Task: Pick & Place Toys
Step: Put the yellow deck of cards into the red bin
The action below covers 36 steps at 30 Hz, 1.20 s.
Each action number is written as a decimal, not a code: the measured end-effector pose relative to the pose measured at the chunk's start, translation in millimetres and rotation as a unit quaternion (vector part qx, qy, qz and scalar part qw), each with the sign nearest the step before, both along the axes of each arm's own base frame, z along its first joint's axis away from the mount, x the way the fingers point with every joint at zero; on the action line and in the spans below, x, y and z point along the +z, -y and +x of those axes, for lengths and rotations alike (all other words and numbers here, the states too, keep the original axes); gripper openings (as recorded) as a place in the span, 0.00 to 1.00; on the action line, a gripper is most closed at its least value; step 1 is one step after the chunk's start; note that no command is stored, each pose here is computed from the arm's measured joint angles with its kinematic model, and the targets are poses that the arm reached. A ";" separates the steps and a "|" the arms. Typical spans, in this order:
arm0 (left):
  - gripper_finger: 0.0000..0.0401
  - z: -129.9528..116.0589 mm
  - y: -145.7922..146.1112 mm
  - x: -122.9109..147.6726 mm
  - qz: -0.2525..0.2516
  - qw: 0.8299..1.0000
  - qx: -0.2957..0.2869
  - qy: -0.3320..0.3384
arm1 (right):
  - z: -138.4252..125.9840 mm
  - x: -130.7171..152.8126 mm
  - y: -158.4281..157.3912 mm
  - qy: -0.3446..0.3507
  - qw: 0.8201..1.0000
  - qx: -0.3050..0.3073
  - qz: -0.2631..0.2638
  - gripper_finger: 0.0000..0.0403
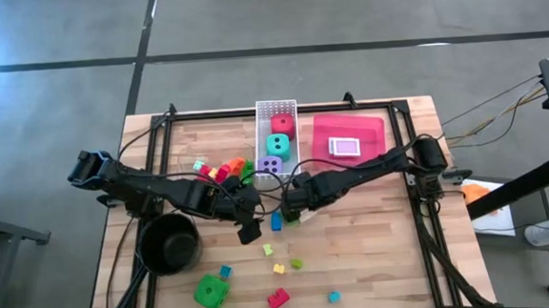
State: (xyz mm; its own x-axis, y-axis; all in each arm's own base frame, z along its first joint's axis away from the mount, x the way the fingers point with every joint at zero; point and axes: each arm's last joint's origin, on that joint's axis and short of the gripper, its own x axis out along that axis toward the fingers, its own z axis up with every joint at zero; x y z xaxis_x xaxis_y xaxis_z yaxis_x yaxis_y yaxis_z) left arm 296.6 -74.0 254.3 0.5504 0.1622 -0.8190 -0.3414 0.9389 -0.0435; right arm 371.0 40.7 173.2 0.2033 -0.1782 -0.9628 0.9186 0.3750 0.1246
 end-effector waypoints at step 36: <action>0.91 0.0 0.1 0.0 0.000 1.000 0.000 0.000 | -8.0 -28.3 -2.4 0.010 0.999 0.038 0.032 0.94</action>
